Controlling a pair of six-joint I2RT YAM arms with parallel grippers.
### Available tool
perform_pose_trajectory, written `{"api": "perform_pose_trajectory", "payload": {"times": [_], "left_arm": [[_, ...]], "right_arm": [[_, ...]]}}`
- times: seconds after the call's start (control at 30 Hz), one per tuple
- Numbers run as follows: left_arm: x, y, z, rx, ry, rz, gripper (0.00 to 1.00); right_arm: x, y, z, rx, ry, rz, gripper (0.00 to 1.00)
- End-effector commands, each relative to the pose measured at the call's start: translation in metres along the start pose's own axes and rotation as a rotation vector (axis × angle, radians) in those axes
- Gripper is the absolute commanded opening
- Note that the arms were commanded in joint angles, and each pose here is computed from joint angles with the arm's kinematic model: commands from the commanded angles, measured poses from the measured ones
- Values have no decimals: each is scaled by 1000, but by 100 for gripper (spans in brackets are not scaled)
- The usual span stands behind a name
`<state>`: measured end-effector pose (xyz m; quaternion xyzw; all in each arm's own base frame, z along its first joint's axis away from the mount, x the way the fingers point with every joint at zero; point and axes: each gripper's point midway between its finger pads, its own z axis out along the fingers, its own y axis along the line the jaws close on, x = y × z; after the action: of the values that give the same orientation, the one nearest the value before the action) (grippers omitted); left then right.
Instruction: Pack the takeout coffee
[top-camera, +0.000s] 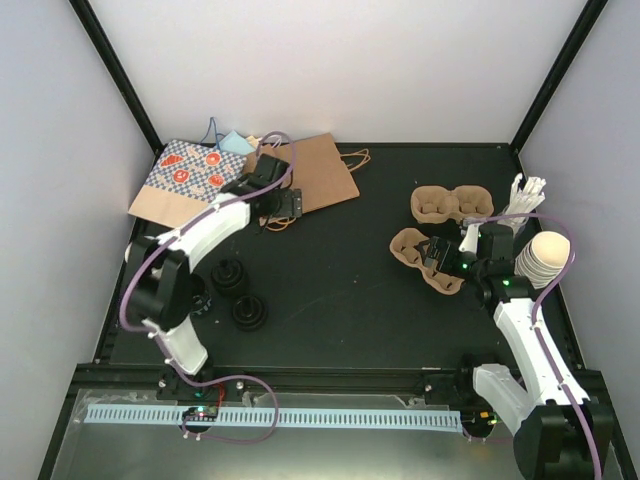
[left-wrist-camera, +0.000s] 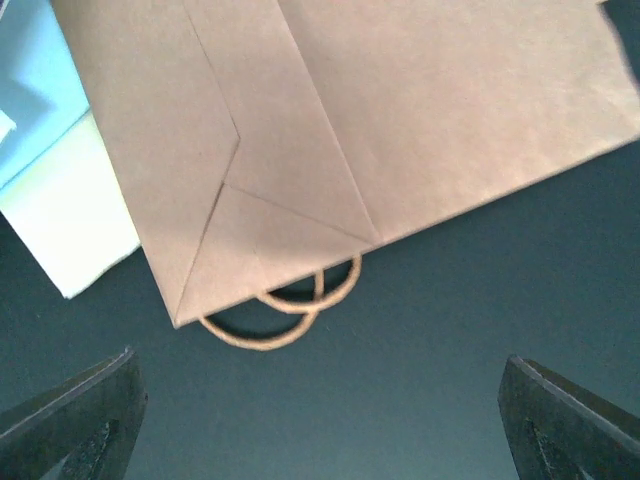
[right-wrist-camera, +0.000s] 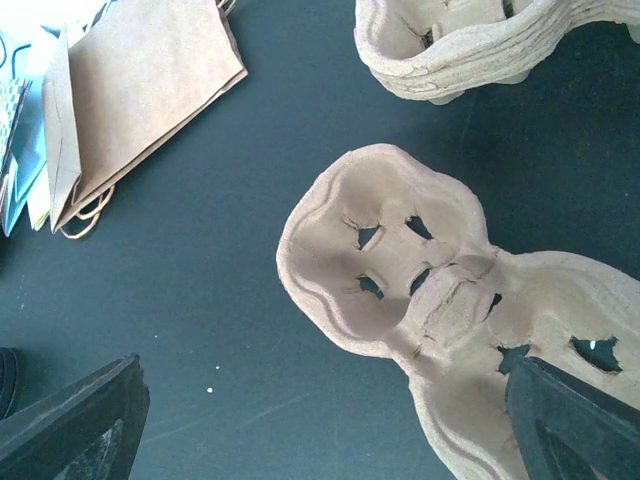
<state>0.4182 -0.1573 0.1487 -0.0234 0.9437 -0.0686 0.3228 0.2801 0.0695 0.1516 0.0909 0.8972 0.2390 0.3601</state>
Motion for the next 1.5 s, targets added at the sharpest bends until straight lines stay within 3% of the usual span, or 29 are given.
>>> {"api": "perform_pose_trajectory", "payload": {"times": [0.0, 0.5, 0.9, 1.1, 1.27, 1.47], "left_arm": [[-3, 13, 21, -202, 58, 63, 99], [-36, 8, 88, -338, 102, 178, 99], [-28, 6, 122, -336, 148, 177, 98], [-21, 22, 133, -366, 179, 152, 91], [-21, 29, 128, -385, 179, 156, 71], [-34, 31, 107, -400, 142, 155, 18]], "right_arm": [[-11, 11, -4, -36, -35, -30, 100], [-14, 15, -7, -55, -58, -40, 100], [-18, 19, -13, -68, -81, -51, 100], [-19, 21, -15, -78, -90, -56, 100], [-17, 17, -12, -59, -84, -48, 100], [-18, 17, -13, -60, -86, -47, 100]]}}
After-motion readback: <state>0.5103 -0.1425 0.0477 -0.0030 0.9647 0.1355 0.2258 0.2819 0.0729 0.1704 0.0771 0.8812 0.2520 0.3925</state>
